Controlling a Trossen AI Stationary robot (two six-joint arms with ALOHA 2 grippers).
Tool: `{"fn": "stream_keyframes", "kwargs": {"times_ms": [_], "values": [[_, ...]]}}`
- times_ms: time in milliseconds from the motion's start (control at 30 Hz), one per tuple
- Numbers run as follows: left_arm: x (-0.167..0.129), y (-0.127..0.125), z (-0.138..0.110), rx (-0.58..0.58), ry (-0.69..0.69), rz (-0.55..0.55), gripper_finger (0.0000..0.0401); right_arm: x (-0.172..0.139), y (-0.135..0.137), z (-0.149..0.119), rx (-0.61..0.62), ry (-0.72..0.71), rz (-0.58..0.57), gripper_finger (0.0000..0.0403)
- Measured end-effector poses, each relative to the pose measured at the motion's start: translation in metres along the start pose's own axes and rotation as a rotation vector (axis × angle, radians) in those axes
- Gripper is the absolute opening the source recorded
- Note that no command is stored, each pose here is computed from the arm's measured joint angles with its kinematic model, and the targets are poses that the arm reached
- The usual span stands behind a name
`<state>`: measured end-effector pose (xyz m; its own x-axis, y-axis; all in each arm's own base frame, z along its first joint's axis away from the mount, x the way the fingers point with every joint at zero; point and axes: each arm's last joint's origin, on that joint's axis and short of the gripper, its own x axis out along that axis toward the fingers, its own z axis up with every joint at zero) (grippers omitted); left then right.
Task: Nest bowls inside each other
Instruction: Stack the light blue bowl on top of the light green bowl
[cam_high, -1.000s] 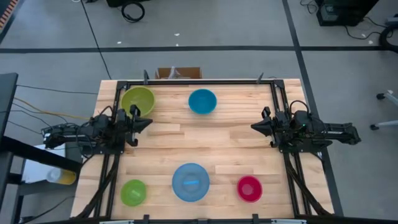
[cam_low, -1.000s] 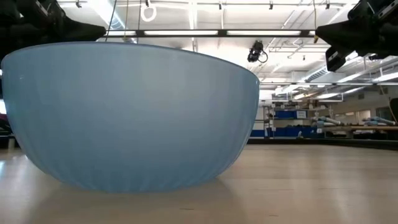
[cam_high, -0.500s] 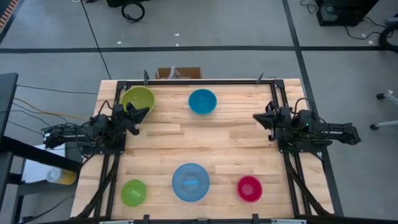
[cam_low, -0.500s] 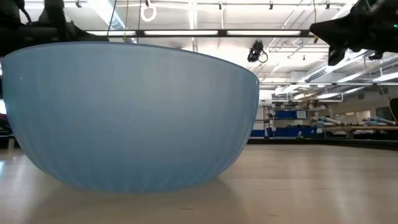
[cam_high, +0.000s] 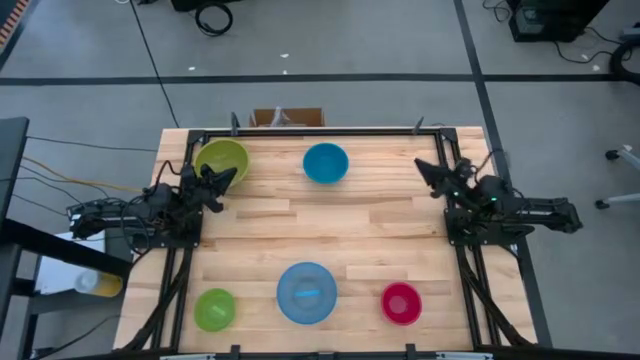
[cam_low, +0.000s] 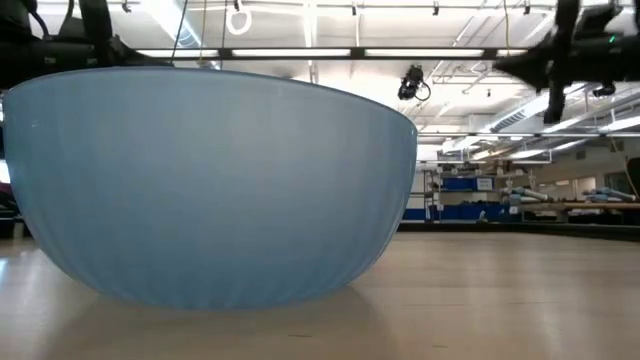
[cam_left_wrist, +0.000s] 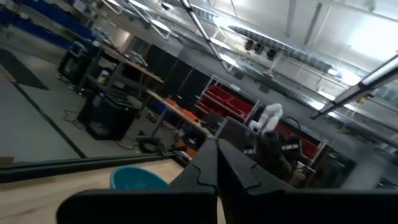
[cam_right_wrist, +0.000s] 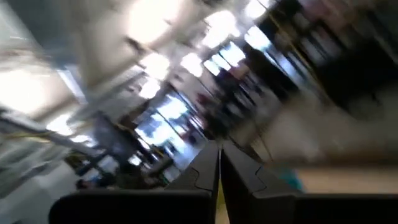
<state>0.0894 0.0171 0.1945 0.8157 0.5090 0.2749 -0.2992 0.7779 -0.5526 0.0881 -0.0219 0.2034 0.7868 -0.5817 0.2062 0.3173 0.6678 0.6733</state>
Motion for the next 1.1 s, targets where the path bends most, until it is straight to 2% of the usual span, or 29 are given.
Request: {"fn": "stream_keyframes", "kwargs": {"times_ms": [67,167,233,367,500,633,800,900,967,1100], "values": [[0.001,0.0,-0.001,-0.011,0.006,0.004,0.0005,0.003,-0.005,-0.01,0.103,0.102,-0.037,0.0013],[0.004,-0.002,-0.002,0.014,0.066,0.032,0.0005,0.011,-0.004,-0.021,0.196,0.236,0.001,0.0007],[0.008,-0.007,0.004,0.029,0.089,0.039,0.0005,0.018,0.003,-0.021,0.195,0.275,0.016,0.0007],[0.019,-0.019,0.013,0.069,0.161,0.053,0.0005,0.039,0.017,-0.02,0.157,0.362,-0.032,0.0007],[0.033,-0.034,0.024,0.127,0.265,0.053,0.0005,0.066,0.031,-0.03,0.148,0.55,-0.06,0.0006],[0.045,-0.045,0.027,0.185,0.426,0.071,0.0012,0.089,0.038,-0.049,0.094,0.727,-0.05,0.0006],[0.055,-0.05,0.021,0.205,0.515,0.079,0.0072,0.109,0.036,-0.067,0.226,0.764,-0.184,0.0024],[0.058,-0.049,0.014,0.185,0.554,0.098,0.0124,0.121,0.039,-0.073,0.266,0.835,-0.183,0.0037],[0.06,-0.049,0.01,0.18,0.59,0.077,0.0157,0.128,0.047,-0.079,0.23,0.902,-0.17,0.0041],[0.064,-0.049,0.001,0.179,0.659,0.057,0.0203,0.142,0.066,-0.097,0.056,1.04,-0.151,0.0045]]}}
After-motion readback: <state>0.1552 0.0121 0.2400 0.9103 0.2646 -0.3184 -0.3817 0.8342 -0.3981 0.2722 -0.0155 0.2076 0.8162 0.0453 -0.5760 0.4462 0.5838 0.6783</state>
